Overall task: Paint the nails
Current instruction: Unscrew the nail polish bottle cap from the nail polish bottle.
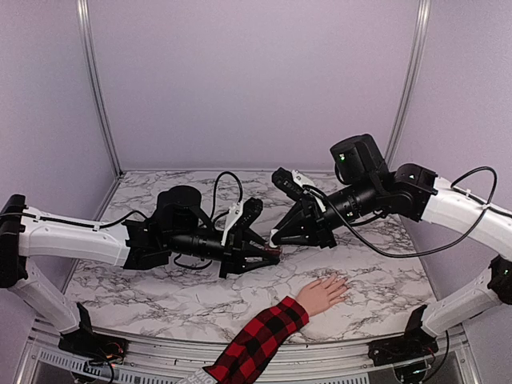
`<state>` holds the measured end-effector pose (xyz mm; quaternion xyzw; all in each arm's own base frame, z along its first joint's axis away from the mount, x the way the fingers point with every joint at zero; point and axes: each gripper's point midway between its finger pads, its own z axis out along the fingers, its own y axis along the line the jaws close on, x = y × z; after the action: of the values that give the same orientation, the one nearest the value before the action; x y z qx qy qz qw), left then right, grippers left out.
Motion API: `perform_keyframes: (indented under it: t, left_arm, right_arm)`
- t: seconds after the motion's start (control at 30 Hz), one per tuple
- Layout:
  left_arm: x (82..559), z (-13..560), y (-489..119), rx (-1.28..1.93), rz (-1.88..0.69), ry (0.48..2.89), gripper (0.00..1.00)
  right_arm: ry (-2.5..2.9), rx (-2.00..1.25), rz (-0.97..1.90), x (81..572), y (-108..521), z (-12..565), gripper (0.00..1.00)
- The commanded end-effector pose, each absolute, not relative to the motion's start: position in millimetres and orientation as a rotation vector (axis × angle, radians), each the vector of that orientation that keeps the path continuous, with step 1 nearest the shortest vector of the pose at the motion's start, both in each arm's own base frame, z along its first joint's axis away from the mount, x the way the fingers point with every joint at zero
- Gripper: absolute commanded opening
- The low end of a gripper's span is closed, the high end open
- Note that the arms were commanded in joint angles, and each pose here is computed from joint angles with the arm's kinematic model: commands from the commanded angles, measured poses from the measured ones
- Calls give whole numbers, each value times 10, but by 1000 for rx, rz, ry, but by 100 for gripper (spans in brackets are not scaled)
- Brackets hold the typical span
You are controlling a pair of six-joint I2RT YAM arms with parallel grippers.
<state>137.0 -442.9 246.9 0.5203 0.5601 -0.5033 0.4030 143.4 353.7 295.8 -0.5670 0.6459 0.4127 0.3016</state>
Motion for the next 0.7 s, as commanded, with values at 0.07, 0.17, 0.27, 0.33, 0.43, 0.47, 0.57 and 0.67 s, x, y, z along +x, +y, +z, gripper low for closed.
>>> perform_keyframes:
  t: [0.07,0.17,0.27,0.33,0.43,0.47,0.57,0.67]
  left_arm:
    - [839,2899,-4458,1492,-1487,1126,0]
    - [764,2933,-4448,1525,-1525,1089,0]
    - [708,2950,-4437,1553,-1555,1060,0]
    - [693,2942,-4433,1561,-1564,1057,0]
    - [720,2930,-4434,1546,-1548,1073,0]
    - [742,2930,-4435,1534,-1534,1083,0]
    - [825,2917,-4429,1496,-1474,1105,0]
    - [954,2898,-4432,1442,-1394,1142,0]
  right_arm:
    - [1385,-1538,1173,1262,3620,3519,0]
    - [1349,-1554,1191,1206,3603,3565,0]
    - [1330,-1567,1199,1172,3590,3587,0]
    - [1328,-1568,1196,1172,3586,3591,0]
    - [1336,-1558,1184,1190,3579,3603,3]
    - [1339,-1551,1179,1200,3578,3609,7]
    - [1352,-1517,1162,1244,3578,3642,23]
    - [1366,-1481,1146,1282,3562,3687,40]
